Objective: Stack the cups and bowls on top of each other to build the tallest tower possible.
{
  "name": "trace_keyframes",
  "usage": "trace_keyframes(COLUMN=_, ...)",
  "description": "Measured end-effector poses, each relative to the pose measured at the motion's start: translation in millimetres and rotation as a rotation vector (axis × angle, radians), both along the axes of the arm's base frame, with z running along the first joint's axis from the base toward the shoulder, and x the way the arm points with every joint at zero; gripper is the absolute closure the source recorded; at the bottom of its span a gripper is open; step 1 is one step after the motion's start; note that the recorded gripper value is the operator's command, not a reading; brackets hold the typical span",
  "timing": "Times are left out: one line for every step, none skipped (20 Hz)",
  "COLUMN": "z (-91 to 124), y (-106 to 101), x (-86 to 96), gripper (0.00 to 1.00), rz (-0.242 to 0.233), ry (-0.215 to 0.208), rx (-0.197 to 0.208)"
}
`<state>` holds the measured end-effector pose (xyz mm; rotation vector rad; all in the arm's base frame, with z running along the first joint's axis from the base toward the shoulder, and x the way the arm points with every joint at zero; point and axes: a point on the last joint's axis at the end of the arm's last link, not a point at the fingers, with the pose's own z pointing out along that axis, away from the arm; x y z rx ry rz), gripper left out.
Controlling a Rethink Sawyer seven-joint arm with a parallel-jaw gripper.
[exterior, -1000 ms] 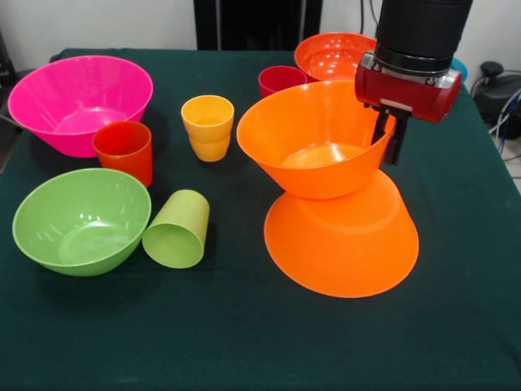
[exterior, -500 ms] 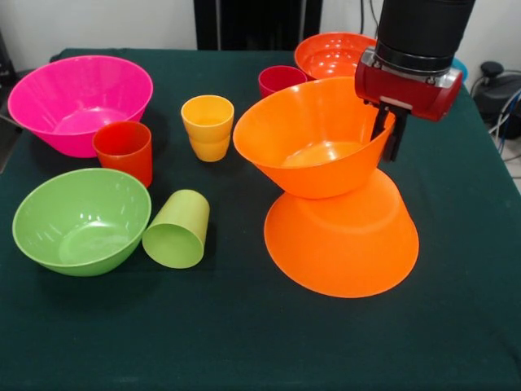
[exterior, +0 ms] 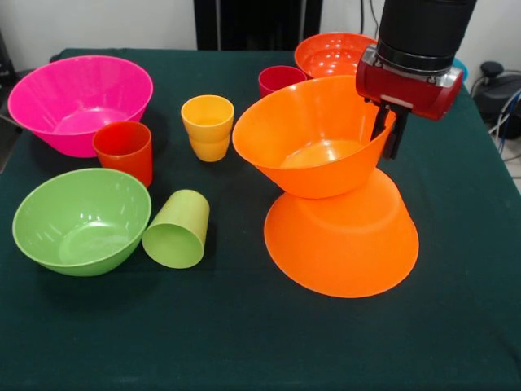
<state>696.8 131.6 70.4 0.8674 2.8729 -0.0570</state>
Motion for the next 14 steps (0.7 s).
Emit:
trace_keyframes(z=0, y=0, x=-0.5, gripper=1.00, rz=-0.001, ry=0.006, rx=0.000)
trace_keyframes(z=1, y=0, x=-0.8, gripper=1.00, rz=-0.001, ry=0.010, rx=-0.001)
trace_keyframes(z=2, y=0, x=-1.9, gripper=1.00, rz=-0.002, ry=0.019, rx=-0.002)
trace_keyframes(z=2, y=0, x=-3.6, gripper=1.00, rz=-0.003, ry=0.034, rx=-0.003)
trace_keyframes(z=3, y=0, x=-4.5, gripper=1.00, rz=-0.004, ry=0.041, rx=-0.004)
trace_keyframes(z=3, y=0, x=-6.4, gripper=1.00, rz=-0.005, ry=0.056, rx=-0.005)
trace_keyframes(z=3, y=0, x=-7.2, gripper=1.00, rz=-0.005, ry=0.062, rx=-0.005)
trace_keyframes(z=3, y=0, x=-8.4, gripper=1.00, rz=-0.006, ry=0.071, rx=-0.006)
trace_keyframes(z=3, y=0, x=-9.7, gripper=1.00, rz=-0.006, ry=0.080, rx=-0.006)
trace_keyframes(z=3, y=0, x=-10.6, gripper=1.00, rz=-0.007, ry=0.087, rx=-0.006)
trace_keyframes(z=3, y=1, x=-11.5, gripper=1.00, rz=-0.007, ry=0.094, rx=-0.006)
trace_keyframes(z=2, y=1, x=-12.2, gripper=1.00, rz=-0.007, ry=0.099, rx=-0.006)
trace_keyframes(z=3, y=1, x=-13.9, gripper=1.00, rz=-0.008, ry=0.113, rx=-0.007)
trace_keyframes(z=3, y=1, x=-14.9, gripper=1.00, rz=-0.008, ry=0.120, rx=-0.007)
